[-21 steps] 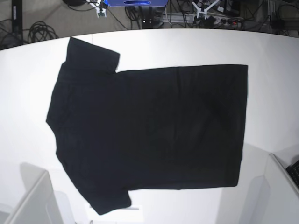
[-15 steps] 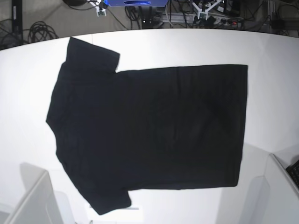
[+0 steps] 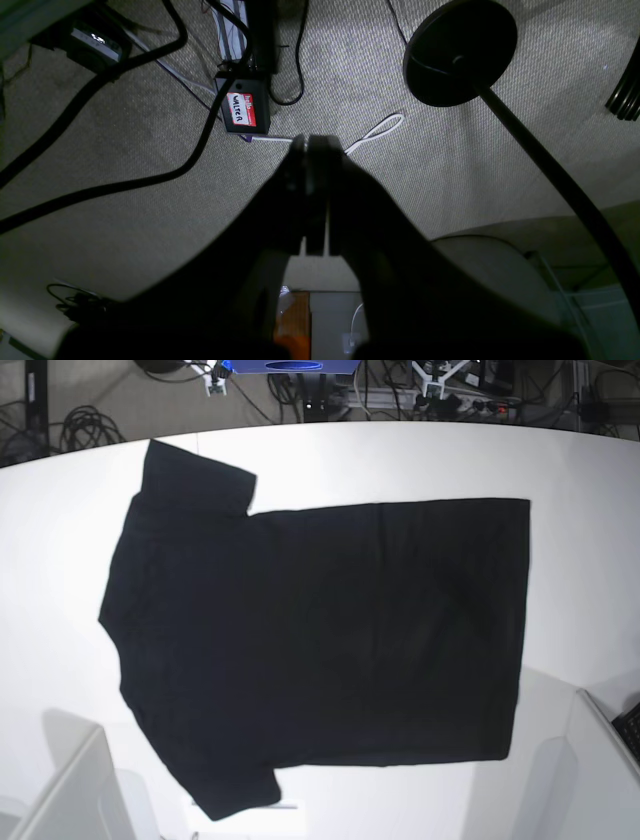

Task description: Fold the T-shirt properly

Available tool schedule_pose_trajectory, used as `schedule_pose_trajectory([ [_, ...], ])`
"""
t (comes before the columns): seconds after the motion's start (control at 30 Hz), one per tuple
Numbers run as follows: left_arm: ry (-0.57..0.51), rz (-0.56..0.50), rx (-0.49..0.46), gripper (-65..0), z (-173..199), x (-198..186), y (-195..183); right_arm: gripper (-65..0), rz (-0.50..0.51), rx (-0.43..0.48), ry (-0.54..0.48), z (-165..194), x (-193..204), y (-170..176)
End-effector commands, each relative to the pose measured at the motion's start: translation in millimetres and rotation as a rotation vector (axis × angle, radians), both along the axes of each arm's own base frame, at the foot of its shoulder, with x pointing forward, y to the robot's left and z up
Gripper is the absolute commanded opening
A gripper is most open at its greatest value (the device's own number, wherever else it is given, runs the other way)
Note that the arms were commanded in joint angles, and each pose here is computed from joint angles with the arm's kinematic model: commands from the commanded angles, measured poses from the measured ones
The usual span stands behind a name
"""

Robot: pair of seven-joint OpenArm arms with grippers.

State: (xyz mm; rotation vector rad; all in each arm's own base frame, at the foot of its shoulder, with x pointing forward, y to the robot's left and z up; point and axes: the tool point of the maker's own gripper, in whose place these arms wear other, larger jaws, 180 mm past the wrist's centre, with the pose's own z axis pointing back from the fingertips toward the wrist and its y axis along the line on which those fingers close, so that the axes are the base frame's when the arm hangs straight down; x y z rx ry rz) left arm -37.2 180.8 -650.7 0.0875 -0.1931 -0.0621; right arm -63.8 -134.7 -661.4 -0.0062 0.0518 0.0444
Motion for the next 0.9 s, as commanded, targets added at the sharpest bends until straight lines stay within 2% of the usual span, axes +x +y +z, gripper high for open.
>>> schedule_pose_trajectory([
  [0.0, 0.005, 0.000, 0.007, -65.0, 1, -5, 3, -65.0, 0.002, -0.008, 0.001, 0, -3, -2],
  [0.2, 0.007, 0.000, 0.010, -65.0, 1, -6, 5, -65.0, 0.002, -0.008, 0.001, 0, -3, -2],
  [0.3, 0.022, -0.015, 0.006, -65.0, 4, -24, 3, -65.0, -0.009, -0.011, 0.016, 2, -15, -4],
  [0.5, -0.017, -0.038, 0.006, -65.0, 20, -44, 7, -65.0, -0.012, -0.033, -0.086, 14, -21, -17],
  [0.67, -0.068, -0.058, 0.016, -65.0, 37, -47, 16, -65.0, -0.126, -0.101, -0.154, 32, -27, -44],
  [0.87, -0.144, -0.116, 0.039, -65.0, 69, -45, 36, -65.0, -0.166, -0.163, -0.211, 55, -35, -70],
])
